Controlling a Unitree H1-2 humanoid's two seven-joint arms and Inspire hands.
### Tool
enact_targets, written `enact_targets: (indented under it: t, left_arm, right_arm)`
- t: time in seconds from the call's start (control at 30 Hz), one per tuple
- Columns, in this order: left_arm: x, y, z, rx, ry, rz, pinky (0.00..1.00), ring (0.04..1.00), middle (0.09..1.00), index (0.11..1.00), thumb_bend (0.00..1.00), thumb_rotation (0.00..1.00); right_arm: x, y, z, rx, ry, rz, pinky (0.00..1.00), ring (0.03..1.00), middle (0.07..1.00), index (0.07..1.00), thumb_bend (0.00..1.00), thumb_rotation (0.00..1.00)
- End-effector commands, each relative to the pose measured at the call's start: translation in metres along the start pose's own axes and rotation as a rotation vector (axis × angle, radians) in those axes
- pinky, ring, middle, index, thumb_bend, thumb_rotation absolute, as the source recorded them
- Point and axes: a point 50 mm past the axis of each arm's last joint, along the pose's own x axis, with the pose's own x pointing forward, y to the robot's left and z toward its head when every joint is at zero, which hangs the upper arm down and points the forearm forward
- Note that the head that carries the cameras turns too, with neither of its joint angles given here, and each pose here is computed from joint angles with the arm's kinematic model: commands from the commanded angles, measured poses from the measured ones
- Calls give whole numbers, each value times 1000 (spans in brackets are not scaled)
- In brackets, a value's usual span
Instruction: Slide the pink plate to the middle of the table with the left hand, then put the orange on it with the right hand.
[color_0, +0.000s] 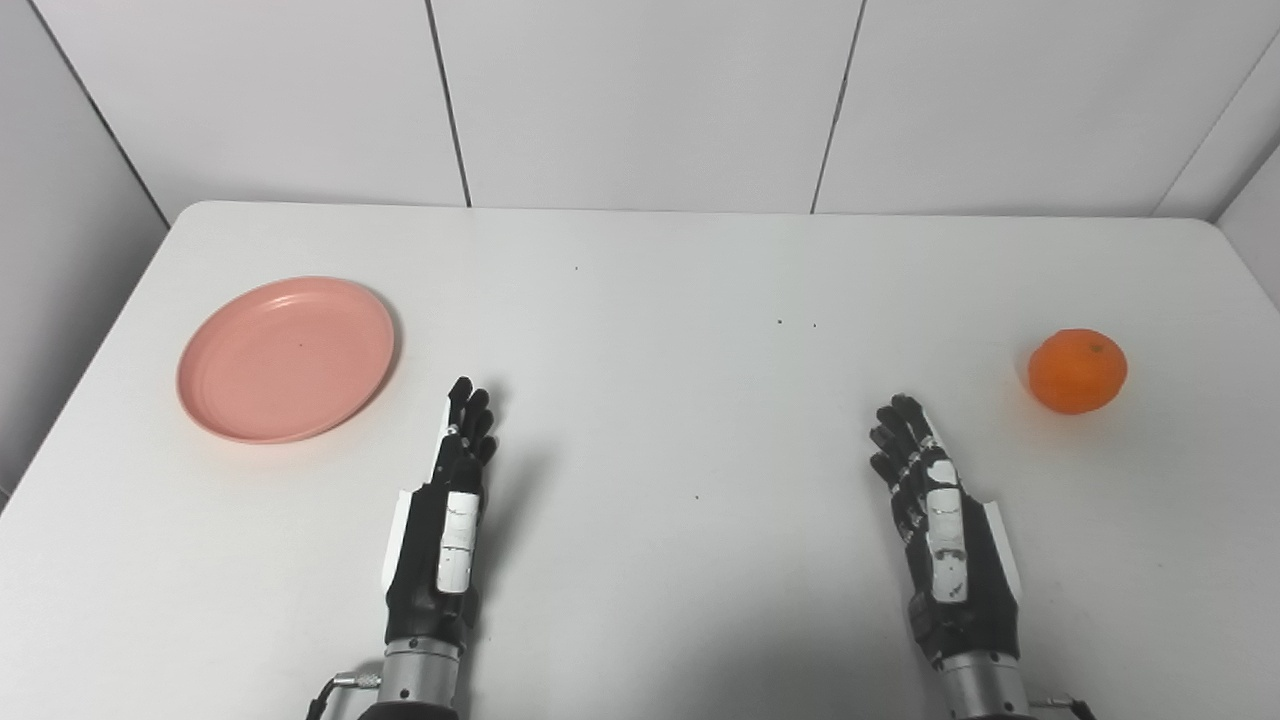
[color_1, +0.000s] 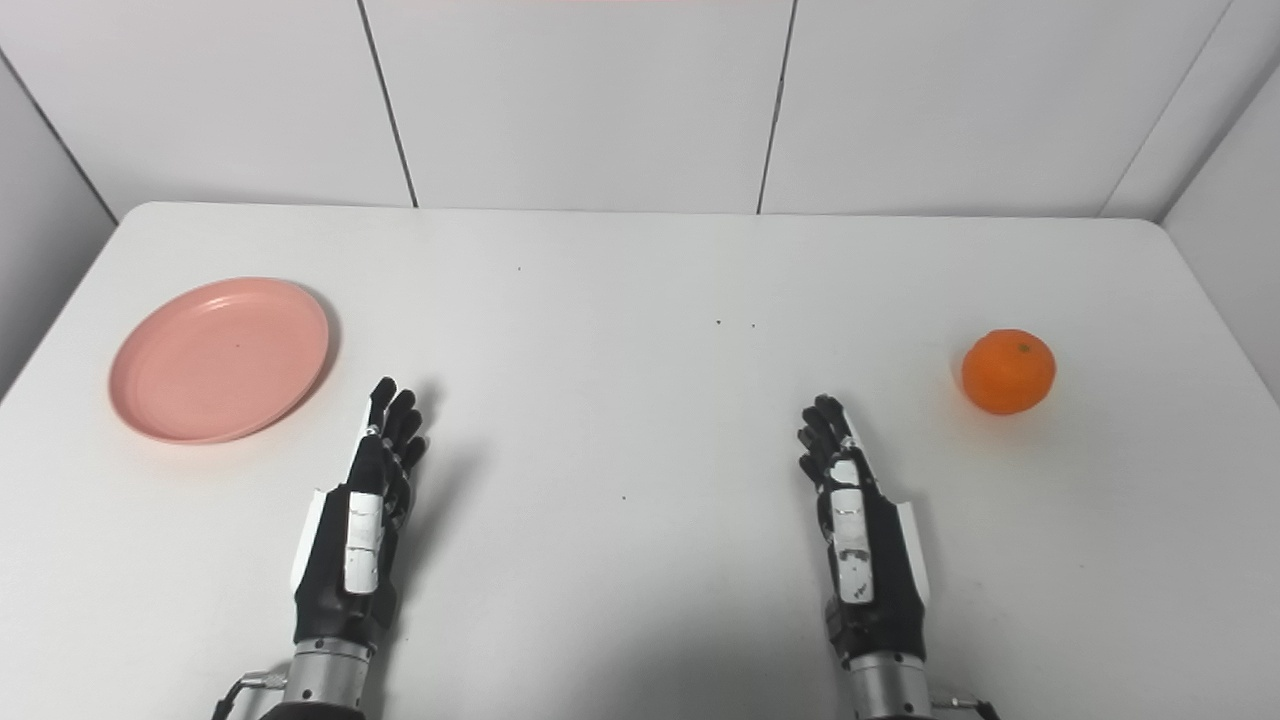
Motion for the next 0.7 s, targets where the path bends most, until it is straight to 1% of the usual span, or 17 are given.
enact_targets:
  t: [0.0,0.47,0.67]
  left_arm:
    - [-84,33,-27,99,178,64,1000,1000,1000,1000,864,1000]
    - [-84,35,-26,104,183,55,1000,1000,1000,1000,870,1000]
    - [-84,35,-26,108,182,54,1000,1000,1000,1000,856,1000]
  right_arm:
    - [-18,1,13,0,-85,7,958,936,926,923,891,1000]
    - [-18,2,13,0,-82,3,956,936,923,921,890,1000]
    - [-18,2,13,-2,-83,5,955,933,925,923,889,1000]
